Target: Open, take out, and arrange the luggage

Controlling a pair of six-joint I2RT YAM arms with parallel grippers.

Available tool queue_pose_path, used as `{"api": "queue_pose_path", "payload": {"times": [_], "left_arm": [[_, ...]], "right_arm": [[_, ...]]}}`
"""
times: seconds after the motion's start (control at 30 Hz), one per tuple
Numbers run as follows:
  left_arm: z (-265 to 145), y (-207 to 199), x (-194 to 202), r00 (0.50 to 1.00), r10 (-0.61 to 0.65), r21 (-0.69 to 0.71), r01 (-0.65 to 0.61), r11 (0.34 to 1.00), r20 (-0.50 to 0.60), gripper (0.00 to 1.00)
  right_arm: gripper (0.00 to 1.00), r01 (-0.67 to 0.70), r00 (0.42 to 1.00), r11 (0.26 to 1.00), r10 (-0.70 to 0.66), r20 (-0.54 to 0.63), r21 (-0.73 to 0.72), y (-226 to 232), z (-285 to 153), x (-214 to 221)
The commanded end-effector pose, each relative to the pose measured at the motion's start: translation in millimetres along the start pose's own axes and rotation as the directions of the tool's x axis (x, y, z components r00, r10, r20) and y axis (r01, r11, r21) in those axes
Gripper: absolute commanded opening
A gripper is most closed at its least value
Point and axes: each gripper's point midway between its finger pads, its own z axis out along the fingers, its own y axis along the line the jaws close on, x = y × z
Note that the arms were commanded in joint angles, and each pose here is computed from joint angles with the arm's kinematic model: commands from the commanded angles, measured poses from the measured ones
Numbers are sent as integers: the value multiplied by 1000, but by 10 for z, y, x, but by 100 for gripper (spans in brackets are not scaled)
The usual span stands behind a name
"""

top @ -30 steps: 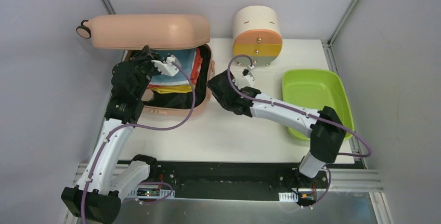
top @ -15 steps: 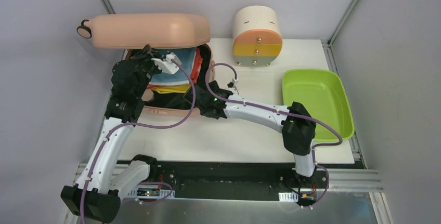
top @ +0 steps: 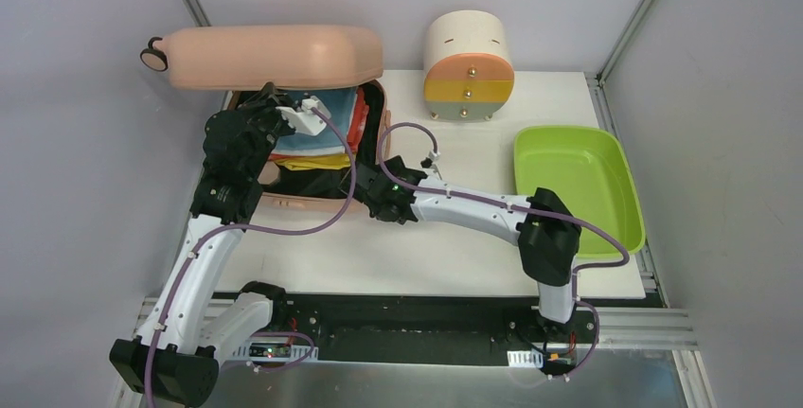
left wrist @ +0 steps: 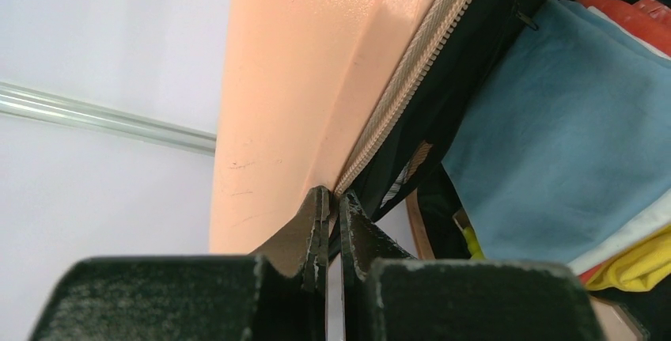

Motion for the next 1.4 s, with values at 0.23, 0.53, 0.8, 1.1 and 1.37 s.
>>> {"api": "queue_pose_path", "payload": {"times": [0.23, 0.53, 0.8, 1.1, 1.37], "left_arm": [[-167, 572, -278, 998, -16, -168, 27, 985, 67, 0], [-252, 688, -220, 1000, -15, -209, 19, 978, 22, 0], [-483, 865, -306, 998, -47, -255, 53, 965, 31, 0], [-611, 825, -328, 1000, -22, -252, 18, 968, -14, 0], [-768, 1016, -332, 994, -72, -253, 49, 966, -81, 0]], "right_arm": [[65, -33, 996, 999, 35, -77, 23, 12, -35, 224], [56, 139, 986, 990, -138, -97, 1, -142, 231, 379], [20, 444, 885, 882, -459, -77, -158, -392, 235, 163], [0, 596, 738, 739, -658, -147, -313, -800, 370, 97], [0, 648, 510, 501, -845, -162, -573, -689, 418, 65]]}}
